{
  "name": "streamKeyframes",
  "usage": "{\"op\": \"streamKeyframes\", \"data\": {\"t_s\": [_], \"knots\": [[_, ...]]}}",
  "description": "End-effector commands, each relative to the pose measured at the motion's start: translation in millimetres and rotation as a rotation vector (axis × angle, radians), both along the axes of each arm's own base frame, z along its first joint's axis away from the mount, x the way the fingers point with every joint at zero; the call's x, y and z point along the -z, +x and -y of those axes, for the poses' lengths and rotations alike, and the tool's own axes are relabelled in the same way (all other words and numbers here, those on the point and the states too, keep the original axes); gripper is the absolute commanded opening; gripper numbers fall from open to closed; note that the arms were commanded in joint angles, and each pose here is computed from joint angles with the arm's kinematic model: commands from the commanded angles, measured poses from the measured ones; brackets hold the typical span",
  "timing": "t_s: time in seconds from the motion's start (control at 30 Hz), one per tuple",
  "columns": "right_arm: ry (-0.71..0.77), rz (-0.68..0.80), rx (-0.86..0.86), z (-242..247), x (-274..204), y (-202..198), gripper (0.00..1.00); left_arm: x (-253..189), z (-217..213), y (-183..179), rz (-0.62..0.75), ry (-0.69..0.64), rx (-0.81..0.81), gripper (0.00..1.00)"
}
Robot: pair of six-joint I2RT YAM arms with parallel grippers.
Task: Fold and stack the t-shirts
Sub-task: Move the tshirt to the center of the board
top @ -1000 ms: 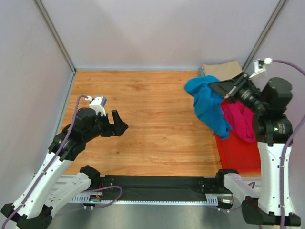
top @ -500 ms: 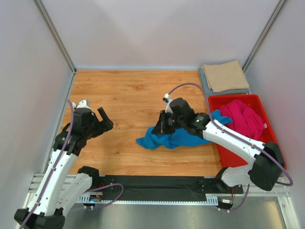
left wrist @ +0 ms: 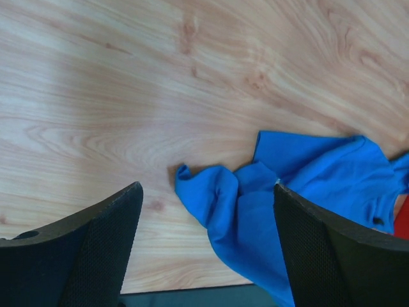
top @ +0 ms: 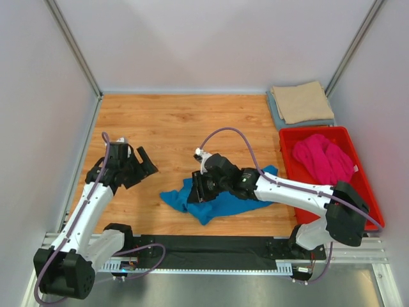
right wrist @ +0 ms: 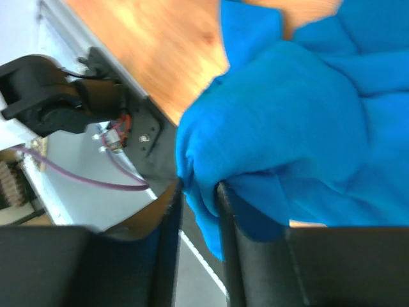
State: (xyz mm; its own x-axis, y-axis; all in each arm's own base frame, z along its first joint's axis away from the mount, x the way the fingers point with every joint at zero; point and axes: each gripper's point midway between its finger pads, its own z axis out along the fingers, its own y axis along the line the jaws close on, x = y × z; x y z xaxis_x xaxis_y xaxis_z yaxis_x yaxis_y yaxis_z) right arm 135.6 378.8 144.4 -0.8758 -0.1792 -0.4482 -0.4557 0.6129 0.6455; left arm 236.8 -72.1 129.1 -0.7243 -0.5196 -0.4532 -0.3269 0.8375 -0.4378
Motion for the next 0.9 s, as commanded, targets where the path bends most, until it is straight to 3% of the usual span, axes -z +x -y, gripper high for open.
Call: {"op": "streamKeyframes", "data": {"t_s": [0.0,0.13,0.4,0.87], "knots": [[-0.097,0.127,0.082,34.0,-8.5,15.6,0.37,-2.1,23.8,1.8,0.055,-0.116,0.094,0.88],[-0.18,0.178,0.204,87.9,-15.0,39.0,0.49,16.1,24.5,-10.9,0.021,-0.111,0.108,0.86],[-0.368,0.057,0.526,198.6,27.6,107.1,0.52,55.6,48.4,-29.7,-0.046,-0.138,0.171,0.82],[-0.428,-0.095,0.6,196.5,91.2,129.6,0.56,88.2,60.1,-19.7,-0.123,-0.1,0.217,0.74]]}}
